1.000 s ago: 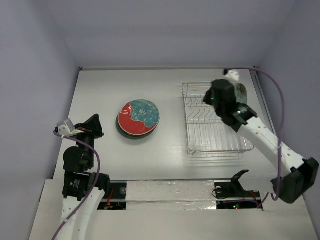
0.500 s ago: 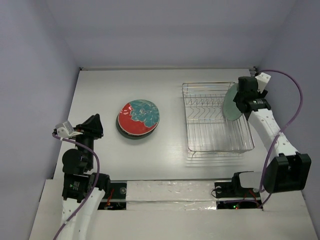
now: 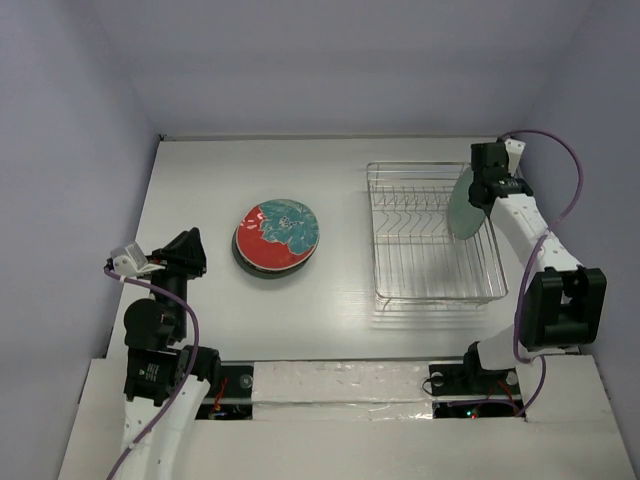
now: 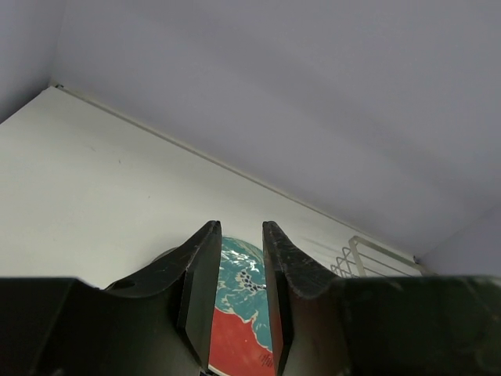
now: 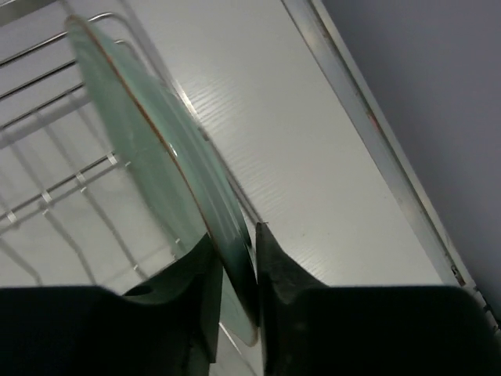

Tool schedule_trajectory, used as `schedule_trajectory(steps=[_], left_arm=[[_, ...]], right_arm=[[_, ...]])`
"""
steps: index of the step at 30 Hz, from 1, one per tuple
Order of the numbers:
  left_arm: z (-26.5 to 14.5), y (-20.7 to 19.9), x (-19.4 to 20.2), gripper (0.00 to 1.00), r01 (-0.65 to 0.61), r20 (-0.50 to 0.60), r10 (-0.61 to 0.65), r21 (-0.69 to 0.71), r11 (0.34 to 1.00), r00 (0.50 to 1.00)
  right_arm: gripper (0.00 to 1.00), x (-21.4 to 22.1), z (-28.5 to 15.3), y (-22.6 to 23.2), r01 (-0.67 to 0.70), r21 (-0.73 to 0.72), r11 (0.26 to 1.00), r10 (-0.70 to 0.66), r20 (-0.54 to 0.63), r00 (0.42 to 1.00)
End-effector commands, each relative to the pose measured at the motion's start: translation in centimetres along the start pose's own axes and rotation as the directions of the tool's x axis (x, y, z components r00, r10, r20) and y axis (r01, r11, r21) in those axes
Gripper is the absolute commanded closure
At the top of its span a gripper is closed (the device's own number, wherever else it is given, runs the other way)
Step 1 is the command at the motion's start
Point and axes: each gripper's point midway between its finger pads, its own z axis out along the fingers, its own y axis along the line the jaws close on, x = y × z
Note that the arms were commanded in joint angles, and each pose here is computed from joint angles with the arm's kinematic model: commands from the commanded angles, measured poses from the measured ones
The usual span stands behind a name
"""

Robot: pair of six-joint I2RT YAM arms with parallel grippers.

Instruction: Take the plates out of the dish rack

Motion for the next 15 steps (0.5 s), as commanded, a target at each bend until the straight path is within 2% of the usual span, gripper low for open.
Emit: schedule_trajectory(steps=[1, 6, 15], left_arm=[[-0.1, -1.2, -1.9, 0.75, 0.013, 0.059, -0.015, 0.042, 0.999, 0.998], [0.0, -1.1, -1.7, 0.75, 0.017, 0.052, -0.019, 0.039, 0.999, 0.998], [0.1, -1.1, -1.6, 0.73, 0.014, 0.050, -0.015, 0.037, 0.999, 0.999]], right_arm=[[0.82, -2.3, -0.5, -0.9, -0.014, 0.035, 0.999, 0.012, 0.052, 0.999], [0.99, -4.4, -2.3, -2.0, 0.009, 0.044, 0.999, -0.012, 0.073, 0.997], [1.00, -9.4, -7.8, -3.3, -0.032, -0.045, 0.998, 0.041, 0.211, 0.977]])
